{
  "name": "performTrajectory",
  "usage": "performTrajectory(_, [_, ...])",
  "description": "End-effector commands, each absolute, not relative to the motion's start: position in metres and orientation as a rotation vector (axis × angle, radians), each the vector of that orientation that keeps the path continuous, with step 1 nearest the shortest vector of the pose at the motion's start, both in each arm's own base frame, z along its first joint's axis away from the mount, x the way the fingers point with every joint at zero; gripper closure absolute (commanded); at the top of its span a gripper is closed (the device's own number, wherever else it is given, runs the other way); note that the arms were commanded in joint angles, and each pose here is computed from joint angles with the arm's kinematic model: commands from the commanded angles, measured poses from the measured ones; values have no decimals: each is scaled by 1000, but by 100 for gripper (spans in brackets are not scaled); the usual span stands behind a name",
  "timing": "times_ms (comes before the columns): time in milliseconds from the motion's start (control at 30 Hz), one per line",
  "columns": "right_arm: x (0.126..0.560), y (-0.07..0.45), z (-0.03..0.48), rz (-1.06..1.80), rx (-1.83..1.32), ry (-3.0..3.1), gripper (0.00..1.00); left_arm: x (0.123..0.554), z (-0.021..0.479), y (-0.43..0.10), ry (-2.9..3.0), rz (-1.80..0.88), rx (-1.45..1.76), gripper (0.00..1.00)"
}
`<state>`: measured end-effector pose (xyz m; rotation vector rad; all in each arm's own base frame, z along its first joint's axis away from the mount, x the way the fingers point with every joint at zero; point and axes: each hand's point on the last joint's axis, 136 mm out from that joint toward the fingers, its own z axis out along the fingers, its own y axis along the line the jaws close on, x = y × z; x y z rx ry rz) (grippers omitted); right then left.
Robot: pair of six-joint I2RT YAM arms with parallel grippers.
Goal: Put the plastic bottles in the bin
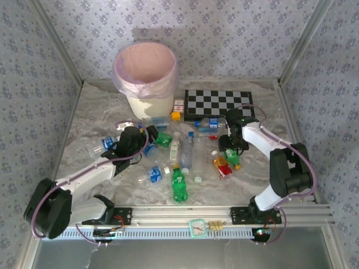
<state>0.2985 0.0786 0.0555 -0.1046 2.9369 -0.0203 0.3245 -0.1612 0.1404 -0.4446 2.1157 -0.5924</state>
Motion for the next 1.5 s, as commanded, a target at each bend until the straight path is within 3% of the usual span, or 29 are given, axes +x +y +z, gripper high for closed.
performTrajectory(0, [319, 82, 57, -51, -159, 2891, 24, 339, 177, -187, 2034, -707, -367, 1])
performTrajectory(200, [329, 84, 46, -62, -166, 2882, 28, 342, 184, -204, 2047, -738, -264, 1])
performTrajectory(400, [332, 82, 51, -75, -158, 2866, 42, 345, 196, -228, 2046, -817, -138, 1])
performTrajectory(633, [345, 90, 129, 84, -14, 2666, 44, 343, 237, -270, 1970, -971, 136, 0])
performTrajectory(900, [364, 119, 222, 462, 164, 2368, 45, 323, 280, -323, 1845, -1252, 459, 0])
performTrajectory(1100, [369, 148, 272, 744, 167, 2245, 46, 297, 291, -349, 1800, -1317, 670, 0])
performTrajectory(1467, [361, 195, 302, 1027, 119, 2151, 48, 283, 293, -388, 1788, -1373, 830, 0])
